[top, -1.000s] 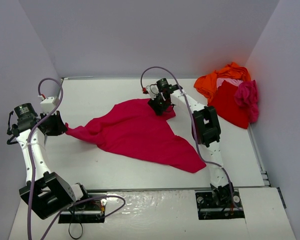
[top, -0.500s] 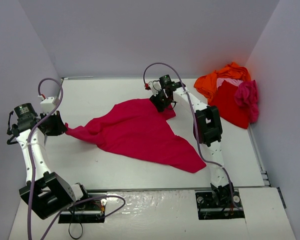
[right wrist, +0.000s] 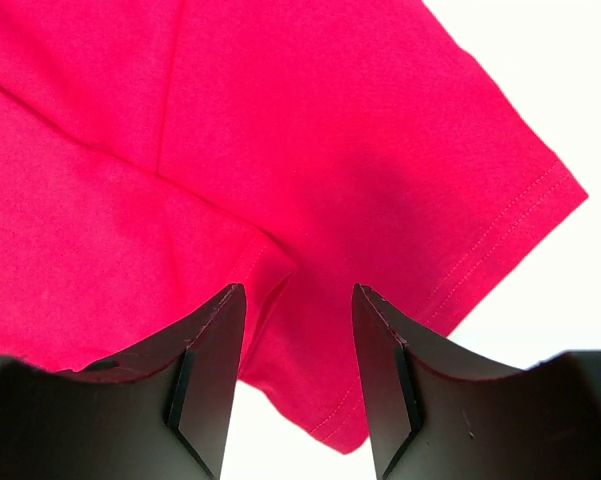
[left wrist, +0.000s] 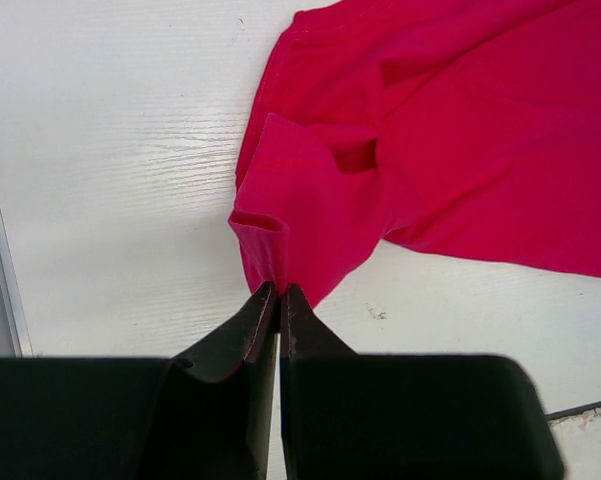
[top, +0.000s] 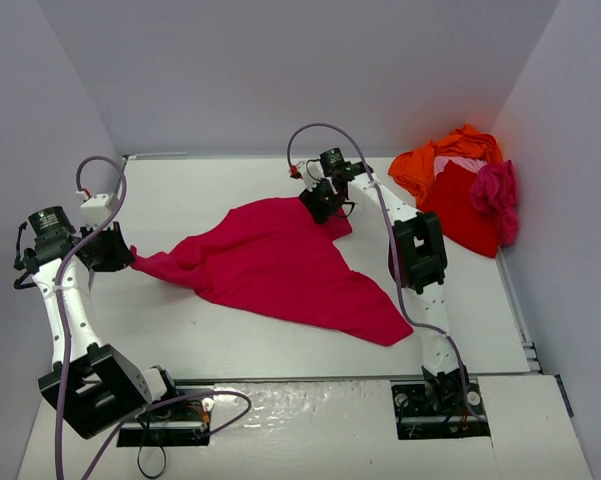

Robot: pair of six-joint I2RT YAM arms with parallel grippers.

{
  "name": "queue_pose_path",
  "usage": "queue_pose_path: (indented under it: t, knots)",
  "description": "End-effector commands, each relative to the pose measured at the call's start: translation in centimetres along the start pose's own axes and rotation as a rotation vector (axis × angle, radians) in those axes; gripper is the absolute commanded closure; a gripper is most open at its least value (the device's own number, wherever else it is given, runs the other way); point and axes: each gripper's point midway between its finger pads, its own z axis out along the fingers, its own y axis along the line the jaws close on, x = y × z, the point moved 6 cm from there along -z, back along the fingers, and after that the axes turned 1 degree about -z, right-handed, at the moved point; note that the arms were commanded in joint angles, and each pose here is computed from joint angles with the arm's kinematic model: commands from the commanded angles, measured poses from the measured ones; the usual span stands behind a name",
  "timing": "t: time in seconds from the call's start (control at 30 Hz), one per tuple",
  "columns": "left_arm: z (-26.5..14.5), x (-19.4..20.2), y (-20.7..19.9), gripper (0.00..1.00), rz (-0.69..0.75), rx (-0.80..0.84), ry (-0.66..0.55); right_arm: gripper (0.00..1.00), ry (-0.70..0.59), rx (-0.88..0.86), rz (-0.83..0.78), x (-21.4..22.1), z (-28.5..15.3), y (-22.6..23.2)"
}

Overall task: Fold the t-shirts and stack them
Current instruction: Flatten out the tshirt

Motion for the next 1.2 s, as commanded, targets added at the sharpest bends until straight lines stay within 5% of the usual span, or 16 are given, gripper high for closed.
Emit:
queue_pose_path:
  t: [0.0, 0.87, 1.0, 1.17]
  knots:
    - [-0.6, -1.2, -0.1, 1.0, 0.047, -0.008, -0.053, 0.56, -0.107, -0.003, -0.036, -3.2, -4.0, 0.4]
    - [-0.1, -0.7, 0.1, 1.0, 0.042, -0.008, -0.036, 0.6, 0.005, -0.065, -0.03, -0.5, 0.8, 1.3]
    - [-0.1, -0.7, 0.1, 1.0, 0.041, -0.006, -0.034, 0.71, 0.027, -0.084, -0.044, 0.0, 1.1, 1.7]
    - [0.0, -0.6, 0.1, 1.0, 0.041, -0.009, -0.033, 0.99, 0.039, -0.098, -0.067, 0.2, 1.0, 2.1]
